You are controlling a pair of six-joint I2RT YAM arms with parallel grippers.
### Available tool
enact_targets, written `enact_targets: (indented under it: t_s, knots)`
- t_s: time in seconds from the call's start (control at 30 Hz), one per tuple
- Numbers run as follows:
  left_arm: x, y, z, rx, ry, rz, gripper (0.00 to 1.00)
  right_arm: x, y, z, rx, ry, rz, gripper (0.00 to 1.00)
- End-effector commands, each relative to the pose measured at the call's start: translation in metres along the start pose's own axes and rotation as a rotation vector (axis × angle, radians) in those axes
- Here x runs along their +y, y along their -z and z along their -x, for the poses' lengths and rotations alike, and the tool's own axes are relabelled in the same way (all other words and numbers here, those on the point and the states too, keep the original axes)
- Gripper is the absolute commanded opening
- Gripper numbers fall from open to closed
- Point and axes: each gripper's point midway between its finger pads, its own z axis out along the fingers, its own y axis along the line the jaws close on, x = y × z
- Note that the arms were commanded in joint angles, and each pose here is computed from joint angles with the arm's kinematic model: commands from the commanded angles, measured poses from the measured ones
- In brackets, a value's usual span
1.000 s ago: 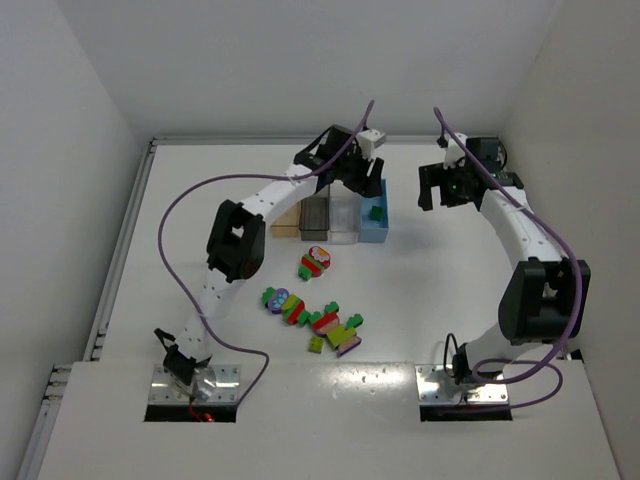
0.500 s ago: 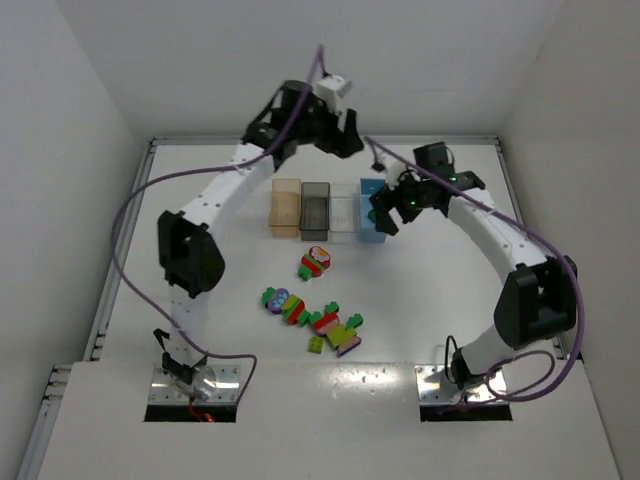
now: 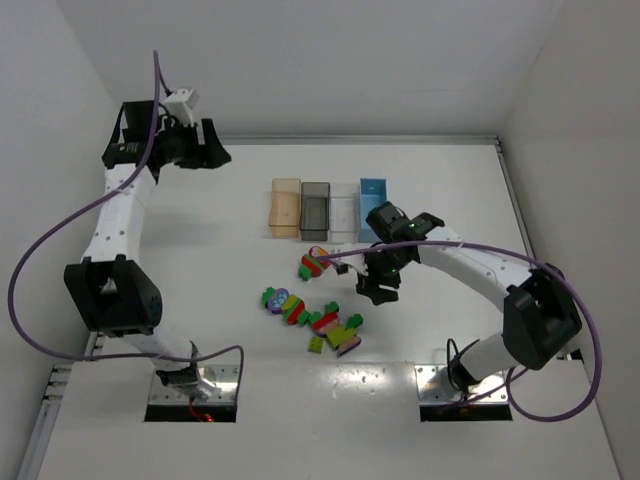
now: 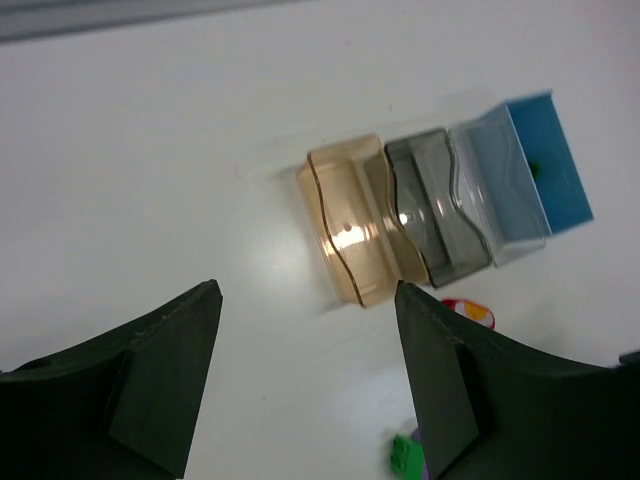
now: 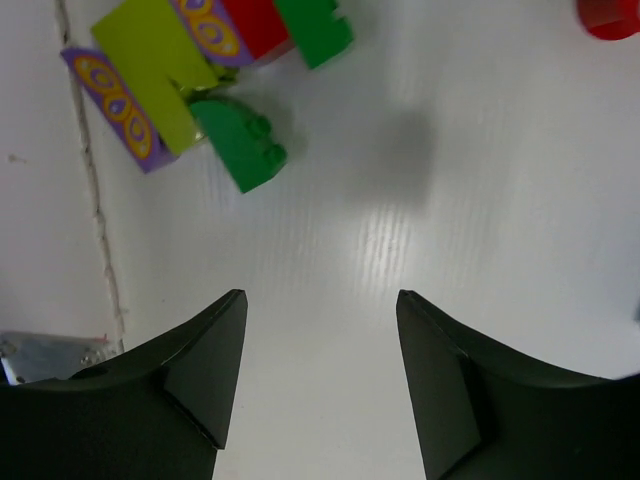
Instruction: Sort the legos into containers by color
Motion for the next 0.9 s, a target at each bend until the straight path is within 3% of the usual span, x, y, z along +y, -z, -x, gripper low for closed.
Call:
enact_targets:
  t_s: [0.0,0.13,0.2,0.43,0.73,0.87]
  knots:
    - [-0.024,0.034,-0.03,0.057,-0.039,-0.157,0.77,0.004,0.005,0.008,-0.013,0.155,-0.013,0.62]
    - [-0.013,0.056,-0.091,0.158,-0.032,-0.078,0.77,0.013,0.001,0.037,-0.052,0.243,-0.003,0.62]
    - [-0.012,0.07,-0.107,0.154,-0.054,-0.037,0.77,0.018,0.0,0.047,-0.072,0.295,-0.02,0.63]
    - [0.021,0.092,-0.113,0.137,-0.077,0.101,0.77,0.06,-0.021,0.092,-0.193,0.646,0.061,0.65]
    - [0.045,0.123,-0.128,0.135,-0.038,0.17,0.77,0.066,-0.042,0.118,-0.197,0.704,0.122,0.63]
    - [0.05,0.127,-0.134,0.137,-0.042,0.178,0.77,0.08,-0.047,0.114,-0.225,0.82,0.113,0.62]
